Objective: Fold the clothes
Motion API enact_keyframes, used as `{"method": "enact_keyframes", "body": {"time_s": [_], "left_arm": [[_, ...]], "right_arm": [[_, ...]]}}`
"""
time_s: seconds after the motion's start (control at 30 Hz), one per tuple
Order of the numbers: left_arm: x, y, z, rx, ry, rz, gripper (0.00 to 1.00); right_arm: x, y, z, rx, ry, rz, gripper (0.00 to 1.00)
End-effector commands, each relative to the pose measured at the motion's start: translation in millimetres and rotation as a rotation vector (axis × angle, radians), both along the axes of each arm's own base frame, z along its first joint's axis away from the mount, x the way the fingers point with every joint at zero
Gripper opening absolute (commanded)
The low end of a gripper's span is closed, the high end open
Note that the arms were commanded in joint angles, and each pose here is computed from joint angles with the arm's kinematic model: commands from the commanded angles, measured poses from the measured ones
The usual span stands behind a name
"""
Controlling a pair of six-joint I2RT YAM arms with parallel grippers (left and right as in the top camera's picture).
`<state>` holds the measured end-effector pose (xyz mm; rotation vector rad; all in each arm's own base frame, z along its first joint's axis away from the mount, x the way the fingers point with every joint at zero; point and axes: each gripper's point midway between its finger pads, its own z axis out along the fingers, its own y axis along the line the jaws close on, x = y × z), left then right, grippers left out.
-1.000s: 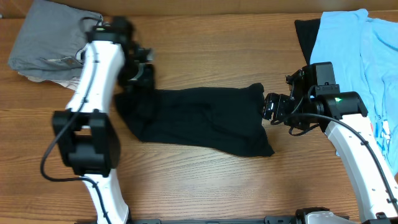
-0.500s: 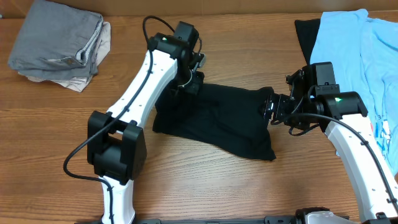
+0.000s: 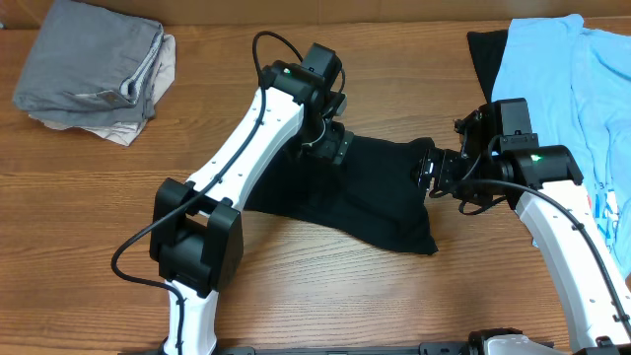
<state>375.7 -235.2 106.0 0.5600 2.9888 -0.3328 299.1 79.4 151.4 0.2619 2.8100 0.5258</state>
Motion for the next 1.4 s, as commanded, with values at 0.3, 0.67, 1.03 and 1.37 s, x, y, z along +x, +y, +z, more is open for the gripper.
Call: {"method": "enact_keyframes", "body": {"time_s": [0.3, 0.67, 1.03, 1.37], "left_arm": [[34.5, 124.7, -6.5, 0.267, -0.017, 0.242, 0.88], [36.4, 175.6, -31.5, 0.108, 0.075, 0.29, 0.35], [13.0, 120.7, -65.7, 0.054, 0.116, 0.18, 0.04], [-5.9, 50.3, -61.0, -0.002, 0.109, 0.037, 0.04]], "right_arm": [[1.0, -2.9, -11.5, -0.022, 0.033, -0.009, 0.92], [7.2, -2.3, -10.1, -0.019, 0.008, -0.01, 0.93], [5.0, -2.5, -10.9, -0.02, 0.017, -0.01, 0.93], [5.2, -2.5, -10.8, -0.02, 0.017, -0.01, 0.93]]}}
